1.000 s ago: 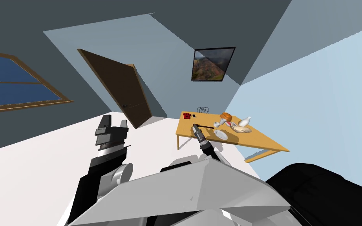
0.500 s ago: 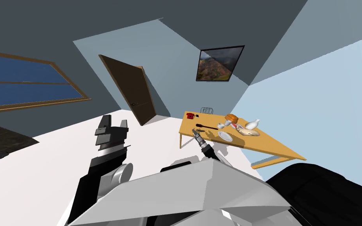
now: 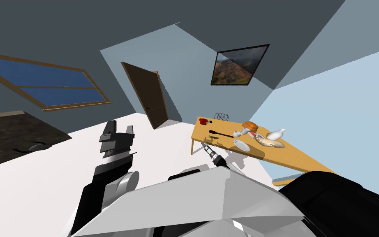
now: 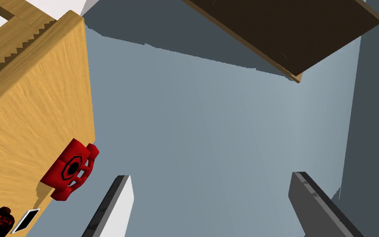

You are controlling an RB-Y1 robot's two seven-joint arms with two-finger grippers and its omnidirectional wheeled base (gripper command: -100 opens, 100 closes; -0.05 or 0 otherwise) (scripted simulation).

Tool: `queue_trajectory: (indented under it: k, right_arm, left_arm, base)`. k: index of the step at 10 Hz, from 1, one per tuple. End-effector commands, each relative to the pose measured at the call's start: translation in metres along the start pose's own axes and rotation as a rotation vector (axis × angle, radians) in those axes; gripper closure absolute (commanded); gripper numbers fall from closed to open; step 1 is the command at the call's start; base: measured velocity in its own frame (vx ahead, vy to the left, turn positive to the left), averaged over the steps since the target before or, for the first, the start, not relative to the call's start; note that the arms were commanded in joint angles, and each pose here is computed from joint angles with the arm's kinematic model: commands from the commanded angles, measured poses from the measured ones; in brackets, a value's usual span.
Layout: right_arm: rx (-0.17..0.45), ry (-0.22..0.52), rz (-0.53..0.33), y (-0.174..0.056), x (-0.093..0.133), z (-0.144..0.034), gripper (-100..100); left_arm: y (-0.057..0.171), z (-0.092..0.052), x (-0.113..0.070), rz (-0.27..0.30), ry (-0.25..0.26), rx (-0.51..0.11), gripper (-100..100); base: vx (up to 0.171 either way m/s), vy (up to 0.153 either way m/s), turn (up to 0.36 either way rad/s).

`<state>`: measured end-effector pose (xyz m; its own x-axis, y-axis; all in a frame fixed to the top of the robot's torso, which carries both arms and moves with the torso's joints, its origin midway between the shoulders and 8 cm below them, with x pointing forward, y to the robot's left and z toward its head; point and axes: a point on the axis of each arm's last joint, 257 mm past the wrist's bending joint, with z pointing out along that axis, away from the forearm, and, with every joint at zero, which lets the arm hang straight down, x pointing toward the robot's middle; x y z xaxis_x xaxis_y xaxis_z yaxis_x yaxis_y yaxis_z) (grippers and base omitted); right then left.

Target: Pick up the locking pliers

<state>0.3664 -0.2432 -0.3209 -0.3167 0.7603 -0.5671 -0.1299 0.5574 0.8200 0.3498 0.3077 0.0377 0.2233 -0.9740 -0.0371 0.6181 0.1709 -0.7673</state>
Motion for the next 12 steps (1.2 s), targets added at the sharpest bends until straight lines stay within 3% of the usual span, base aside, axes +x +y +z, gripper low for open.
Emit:
queue_trajectory:
  k: [1, 2, 3, 4, 5, 7, 8, 9, 10, 11, 12]
  right_arm:
    - [0.061, 0.054, -0.073, -0.028, 0.009, -0.009, -100]
    - [0.086, 0.061, -0.072, -0.040, 0.012, -0.013, -100]
    - [0.134, 0.107, -0.140, -0.064, 0.017, -0.022, -100]
    - [0.145, 0.110, -0.139, -0.069, 0.018, -0.025, -100]
    - [0.187, 0.156, -0.212, -0.091, 0.020, -0.034, -100]
    - [0.203, 0.161, -0.211, -0.098, 0.022, -0.038, -100]
    - [0.239, 0.206, -0.288, -0.117, 0.021, -0.048, -100]
    - [0.259, 0.213, -0.288, -0.126, 0.023, -0.053, -100]
    - [0.288, 0.257, -0.367, -0.143, 0.020, -0.062, -100]
    - [0.314, 0.265, -0.367, -0.154, 0.021, -0.070, -100]
    - [0.344, 0.311, -0.449, -0.172, 0.017, -0.080, -100]
  left_arm:
    - [0.000, 0.000, 0.000, 0.000, 0.000, 0.000, 0]
    - [0.000, 0.000, 0.000, 0.000, 0.000, 0.000, 0]
    - [0.000, 0.000, 0.000, 0.000, 0.000, 0.000, 0]
    - [0.000, 0.000, 0.000, 0.000, 0.000, 0.000, 0]
    - [0.000, 0.000, 0.000, 0.000, 0.000, 0.000, 0]
    - [0.000, 0.000, 0.000, 0.000, 0.000, 0.000, 0]
    - [0.000, 0.000, 0.000, 0.000, 0.000, 0.000, 0]
    - [0.000, 0.000, 0.000, 0.000, 0.000, 0.000, 0]
    - [0.000, 0.000, 0.000, 0.000, 0.000, 0.000, 0]
    - [0.000, 0.000, 0.000, 0.000, 0.000, 0.000, 0]
    - [0.000, 0.000, 0.000, 0.000, 0.000, 0.000, 0]
  base:
    - [-0.015, 0.041, 0.163]
    - [-0.009, 0.030, 0.075]
    - [-0.016, 0.038, 0.140]
    - [-0.010, 0.027, 0.099]
    - [0.001, 0.031, 0.151]
    - [0.002, 0.015, 0.046]
    - [0.007, 0.021, 0.166]
    - [0.008, 0.015, 0.085]
    - [0.013, 0.026, 0.167]
    - [0.016, 0.019, 0.069]
    - [0.018, 0.023, 0.121]
